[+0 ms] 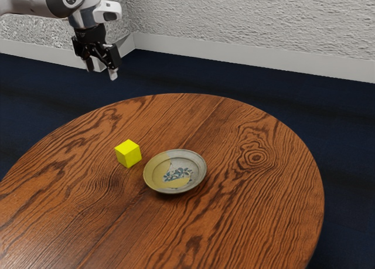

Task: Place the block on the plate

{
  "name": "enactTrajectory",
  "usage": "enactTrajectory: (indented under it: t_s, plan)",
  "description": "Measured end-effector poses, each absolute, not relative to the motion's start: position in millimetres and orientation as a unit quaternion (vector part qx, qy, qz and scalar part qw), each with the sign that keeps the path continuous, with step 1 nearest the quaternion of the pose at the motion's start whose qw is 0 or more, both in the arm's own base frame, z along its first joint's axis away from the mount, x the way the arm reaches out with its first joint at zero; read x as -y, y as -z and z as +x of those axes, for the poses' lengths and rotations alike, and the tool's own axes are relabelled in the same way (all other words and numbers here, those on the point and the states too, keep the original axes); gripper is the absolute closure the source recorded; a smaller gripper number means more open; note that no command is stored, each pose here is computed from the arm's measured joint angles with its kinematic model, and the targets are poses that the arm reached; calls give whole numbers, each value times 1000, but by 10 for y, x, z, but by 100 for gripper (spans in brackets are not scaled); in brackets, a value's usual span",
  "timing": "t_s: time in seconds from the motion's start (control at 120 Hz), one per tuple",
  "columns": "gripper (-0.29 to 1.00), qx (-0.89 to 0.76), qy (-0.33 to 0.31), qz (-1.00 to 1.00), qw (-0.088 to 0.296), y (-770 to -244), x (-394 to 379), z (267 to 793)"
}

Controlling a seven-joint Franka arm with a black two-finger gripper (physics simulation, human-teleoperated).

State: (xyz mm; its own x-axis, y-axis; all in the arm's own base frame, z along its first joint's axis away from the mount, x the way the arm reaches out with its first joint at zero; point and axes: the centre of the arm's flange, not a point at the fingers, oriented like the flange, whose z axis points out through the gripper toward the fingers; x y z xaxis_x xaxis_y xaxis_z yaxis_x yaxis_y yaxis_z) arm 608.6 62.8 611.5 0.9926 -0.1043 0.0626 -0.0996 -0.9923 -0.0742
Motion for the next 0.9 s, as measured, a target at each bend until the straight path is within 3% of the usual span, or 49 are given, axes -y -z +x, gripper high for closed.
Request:
enactTrajectory:
  t_s: [0.267,0.625,0.9]
  plan:
    - [0,-65,27,-997,36,-6057,-636,6084]
    - [0,-53,-53,-997,23,-4743,-1095,6376]
    - [0,-65,-53,-996,7,-3964,-1218,6634]
